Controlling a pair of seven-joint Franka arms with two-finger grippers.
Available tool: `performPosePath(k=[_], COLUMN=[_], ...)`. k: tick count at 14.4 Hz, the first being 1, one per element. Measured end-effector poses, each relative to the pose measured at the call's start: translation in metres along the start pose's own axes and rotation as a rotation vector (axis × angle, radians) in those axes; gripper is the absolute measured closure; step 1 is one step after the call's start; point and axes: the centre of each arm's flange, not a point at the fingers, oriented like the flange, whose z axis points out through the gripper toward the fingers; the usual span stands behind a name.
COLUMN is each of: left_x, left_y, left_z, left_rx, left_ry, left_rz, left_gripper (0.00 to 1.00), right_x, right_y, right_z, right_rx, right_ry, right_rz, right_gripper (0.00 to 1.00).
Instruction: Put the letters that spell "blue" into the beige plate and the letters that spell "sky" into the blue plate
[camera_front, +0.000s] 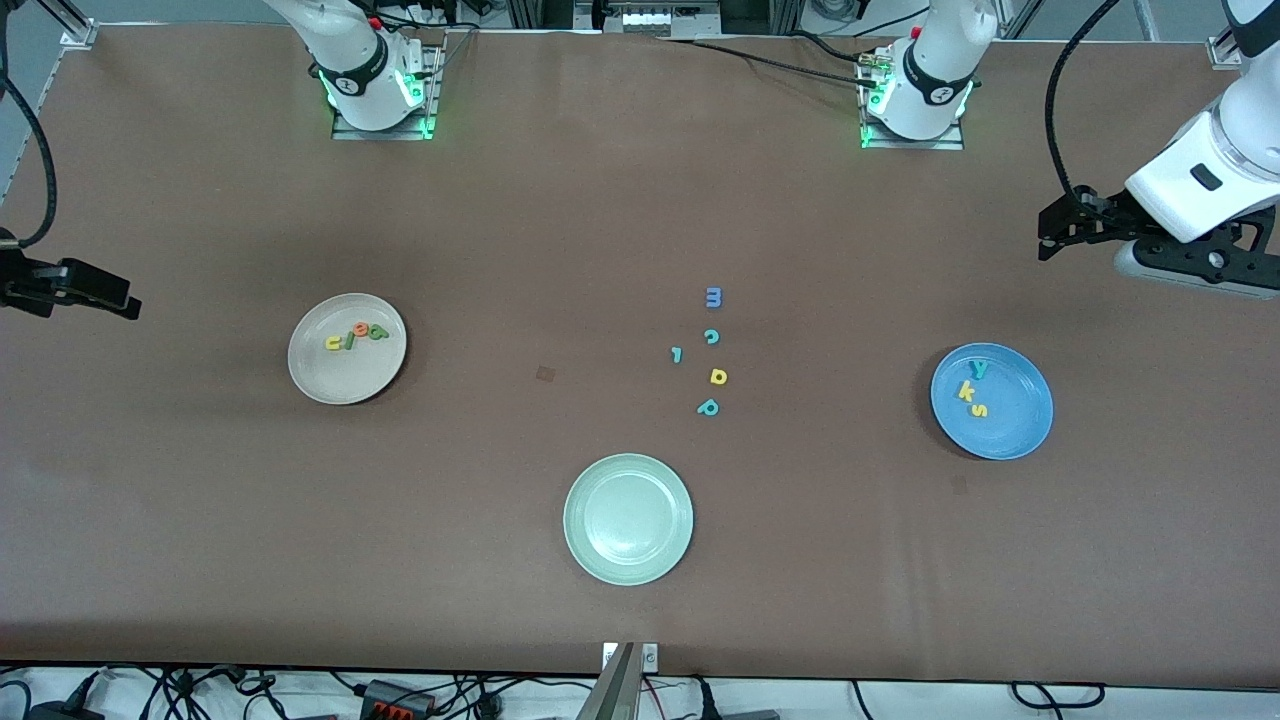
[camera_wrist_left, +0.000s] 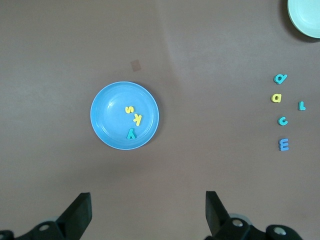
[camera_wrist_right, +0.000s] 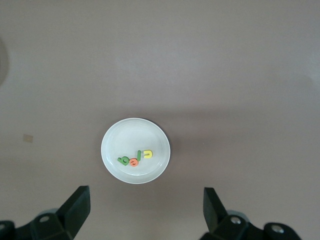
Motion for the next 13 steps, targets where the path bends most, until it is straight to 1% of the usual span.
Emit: performPosePath(k=[2,6,11,13], left_x=[0.0,0.0,0.0,0.0], left_y=[0.0,0.0,0.001,0.0], left_z=[0.0,0.0,0.0,0.0], left_rx=[0.0,0.0,-0.011,-0.013], left_ry=[-0.001,-0.002,-0.001,0.0], left_rz=[-0.001,-0.017,-0.031,-0.033], left_gripper=[0.0,0.0,0.0,0.0], right_x=[-0.003,-0.017,-0.057,-0.067], right_y=[-0.001,-0.003,-0.004,-0.004], right_z=[-0.003,0.005,0.007,0.006], right_rx=[0.002,0.002,-0.002,-0.004], right_ry=[0.0,-0.02,0.003,0.008], right_rz=[-0.002,-0.006,-0.005,-0.005], right_gripper=[0.0,0.0,0.0,0.0])
